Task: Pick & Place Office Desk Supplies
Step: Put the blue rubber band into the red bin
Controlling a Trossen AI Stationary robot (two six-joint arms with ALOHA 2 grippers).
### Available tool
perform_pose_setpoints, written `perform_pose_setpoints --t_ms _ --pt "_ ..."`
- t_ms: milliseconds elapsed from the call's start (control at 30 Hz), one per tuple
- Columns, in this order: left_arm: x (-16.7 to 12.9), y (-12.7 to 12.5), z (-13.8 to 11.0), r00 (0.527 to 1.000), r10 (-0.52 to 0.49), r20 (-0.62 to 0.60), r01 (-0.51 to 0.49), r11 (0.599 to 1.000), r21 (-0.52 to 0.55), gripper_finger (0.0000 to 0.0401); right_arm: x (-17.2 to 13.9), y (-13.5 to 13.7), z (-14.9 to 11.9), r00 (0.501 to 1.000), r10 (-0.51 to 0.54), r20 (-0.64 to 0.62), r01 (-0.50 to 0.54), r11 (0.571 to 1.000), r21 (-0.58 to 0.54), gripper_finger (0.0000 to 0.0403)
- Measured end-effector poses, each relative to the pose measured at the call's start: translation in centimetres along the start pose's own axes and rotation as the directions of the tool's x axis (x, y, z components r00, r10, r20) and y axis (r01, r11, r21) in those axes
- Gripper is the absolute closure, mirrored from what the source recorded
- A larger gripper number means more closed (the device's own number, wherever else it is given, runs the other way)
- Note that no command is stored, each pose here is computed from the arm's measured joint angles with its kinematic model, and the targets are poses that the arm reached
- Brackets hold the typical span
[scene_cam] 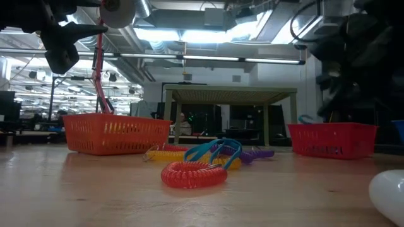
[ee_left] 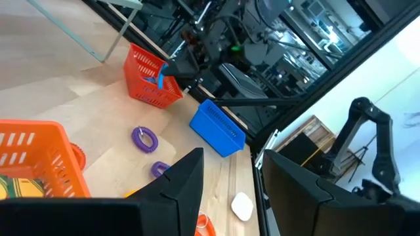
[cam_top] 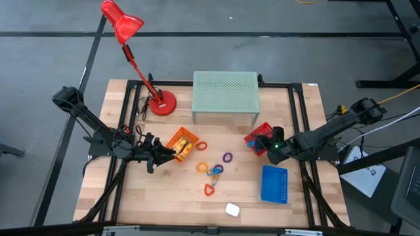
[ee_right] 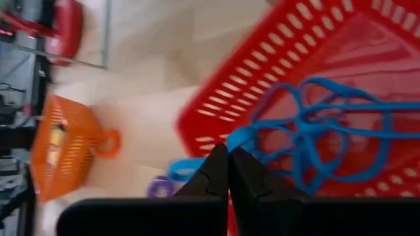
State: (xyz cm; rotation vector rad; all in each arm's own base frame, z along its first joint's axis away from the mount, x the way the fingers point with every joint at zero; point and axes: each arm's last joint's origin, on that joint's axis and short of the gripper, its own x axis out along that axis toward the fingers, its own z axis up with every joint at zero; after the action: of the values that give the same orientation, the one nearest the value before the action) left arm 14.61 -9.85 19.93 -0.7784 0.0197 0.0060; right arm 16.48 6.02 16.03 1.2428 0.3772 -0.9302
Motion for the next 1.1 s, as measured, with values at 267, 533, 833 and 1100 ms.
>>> perform_pose_setpoints --t_ms 267,533,833,1100 --pt "0.0 0.2 0.1 0.998 0.047 0.038 -0.046 0.998 -0.033 0.0249 0.4 -1.1 0.0 0.999 -0.040 -0.018 0.040 0.998 -0.039 0.0403" --pt "0.0 0.3 0.0 0.998 0.059 0.037 -0.057 0.996 -0.067 0.0249 0.4 -2.3 0.6 0.999 -0.047 0.007 0.047 0.998 -0.028 0.0403" --pt "0.0 0.3 0.0 0.997 0.063 0.035 -0.060 0.995 -0.074 0.0249 0.4 -3.1 1.1 0.998 -0.041 0.051 0.040 0.999 0.016 0.0403" --pt "0.0 0.3 0.0 0.997 0.066 0.036 -0.063 0.995 -0.073 0.0249 0.4 -2.4 0.7 1.000 0.013 -0.009 -0.013 1.000 0.013 0.0311"
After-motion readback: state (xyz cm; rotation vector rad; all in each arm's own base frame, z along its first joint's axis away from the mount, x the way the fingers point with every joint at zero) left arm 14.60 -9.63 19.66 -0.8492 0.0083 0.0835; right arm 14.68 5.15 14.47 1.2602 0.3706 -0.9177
